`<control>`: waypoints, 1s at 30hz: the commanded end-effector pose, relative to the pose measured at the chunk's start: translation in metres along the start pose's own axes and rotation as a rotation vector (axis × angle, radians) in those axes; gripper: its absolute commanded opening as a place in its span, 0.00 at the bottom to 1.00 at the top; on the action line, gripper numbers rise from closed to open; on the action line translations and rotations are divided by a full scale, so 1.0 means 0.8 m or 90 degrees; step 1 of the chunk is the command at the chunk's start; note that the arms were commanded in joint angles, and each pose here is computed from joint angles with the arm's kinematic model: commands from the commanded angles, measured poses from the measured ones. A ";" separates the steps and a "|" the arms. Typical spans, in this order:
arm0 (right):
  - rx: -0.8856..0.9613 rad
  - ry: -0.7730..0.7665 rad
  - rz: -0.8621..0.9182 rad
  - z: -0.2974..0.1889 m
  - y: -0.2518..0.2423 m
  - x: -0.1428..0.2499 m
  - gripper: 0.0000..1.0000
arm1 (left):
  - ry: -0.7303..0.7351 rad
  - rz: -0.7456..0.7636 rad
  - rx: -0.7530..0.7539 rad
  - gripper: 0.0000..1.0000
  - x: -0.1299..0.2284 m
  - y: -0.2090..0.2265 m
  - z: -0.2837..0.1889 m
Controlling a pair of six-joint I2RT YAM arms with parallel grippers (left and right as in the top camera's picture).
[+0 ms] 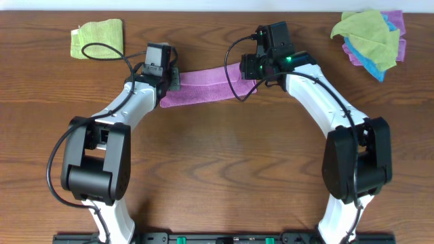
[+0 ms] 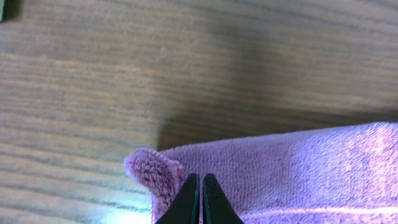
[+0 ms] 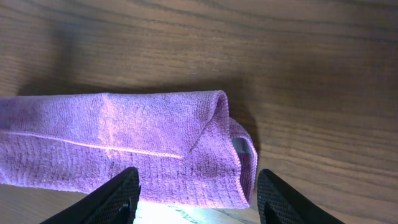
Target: Fold the cloth
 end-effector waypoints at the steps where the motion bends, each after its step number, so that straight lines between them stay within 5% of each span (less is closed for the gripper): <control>1: -0.004 -0.031 -0.002 -0.021 0.005 -0.018 0.61 | 0.010 0.000 -0.021 0.06 0.002 0.006 0.004; 16: -0.004 -0.031 -0.002 -0.021 0.005 -0.018 0.61 | 0.087 0.008 -0.049 0.06 0.050 0.021 0.027; 30: -0.004 -0.031 -0.002 -0.021 0.005 -0.018 0.61 | 0.056 0.004 -0.034 0.06 0.032 0.014 0.021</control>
Point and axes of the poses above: each gripper's point midway between its finger pads, its own z axis out along the fingers, its own y axis along the line the jaws close on, x = y × z, the point moved 5 cm from there along -z, back along the fingers, and after that the axes turned 6 degrees about -z, right-handed, at the moved point
